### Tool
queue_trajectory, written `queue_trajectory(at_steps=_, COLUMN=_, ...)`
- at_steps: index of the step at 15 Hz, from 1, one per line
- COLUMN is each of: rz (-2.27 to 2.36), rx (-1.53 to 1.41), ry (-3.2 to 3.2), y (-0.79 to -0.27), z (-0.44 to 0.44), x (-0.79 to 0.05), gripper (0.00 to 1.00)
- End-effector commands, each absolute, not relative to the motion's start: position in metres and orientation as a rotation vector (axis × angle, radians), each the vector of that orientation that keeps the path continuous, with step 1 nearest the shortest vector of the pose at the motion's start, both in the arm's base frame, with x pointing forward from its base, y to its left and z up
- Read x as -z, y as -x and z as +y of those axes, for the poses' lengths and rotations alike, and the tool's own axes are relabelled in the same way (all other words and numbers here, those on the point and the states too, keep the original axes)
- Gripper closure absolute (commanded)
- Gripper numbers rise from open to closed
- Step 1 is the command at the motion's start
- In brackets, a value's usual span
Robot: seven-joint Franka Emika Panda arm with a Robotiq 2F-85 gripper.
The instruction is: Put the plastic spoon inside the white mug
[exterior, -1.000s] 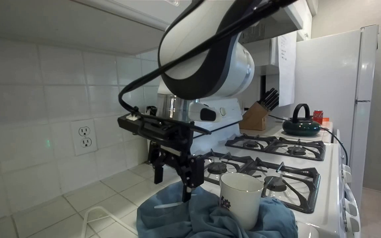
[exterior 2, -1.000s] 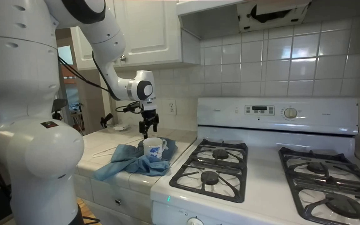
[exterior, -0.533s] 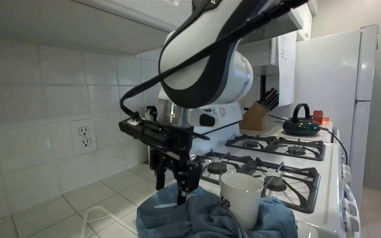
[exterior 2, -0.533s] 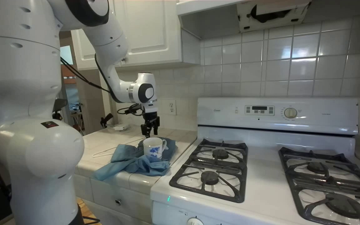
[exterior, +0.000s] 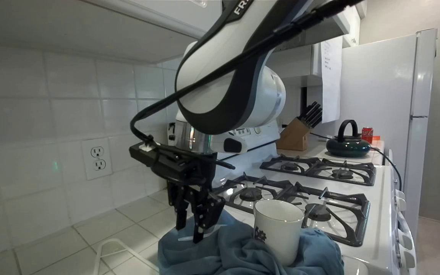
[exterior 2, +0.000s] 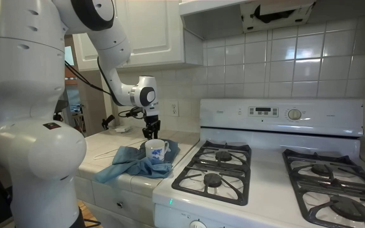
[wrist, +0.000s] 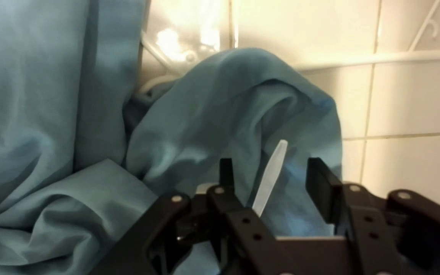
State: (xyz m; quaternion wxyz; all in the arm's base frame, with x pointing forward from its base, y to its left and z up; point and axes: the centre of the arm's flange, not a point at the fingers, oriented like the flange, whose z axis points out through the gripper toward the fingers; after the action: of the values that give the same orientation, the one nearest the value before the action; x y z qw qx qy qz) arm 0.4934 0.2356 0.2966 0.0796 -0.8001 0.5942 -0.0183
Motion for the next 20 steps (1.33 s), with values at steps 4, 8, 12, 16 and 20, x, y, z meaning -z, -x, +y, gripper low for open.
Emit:
queue_trajectory(at_steps=4, rz=1.794, rx=0.065, ry=2.353, y=-0.511, z=0.245, x=-0.289, gripper=0.44)
queue_trajectory(at_steps=8, rz=1.789, rx=0.056, ry=2.358, y=-0.515, z=0.248, x=-0.285, gripper=0.52)
queue_trajectory(at_steps=12, rz=1.776, rx=0.039, ry=2.374, y=-0.515, z=0.257, x=-0.28, gripper=0.61)
queue_trajectory(at_steps=16, rz=1.764, rx=0.028, ry=2.392, y=-0.514, z=0.265, x=-0.274, gripper=0.81)
queue_trajectory(at_steps=20, rz=1.77, rx=0.033, ry=2.407, y=-0.511, z=0.267, x=-0.273, gripper=1.0)
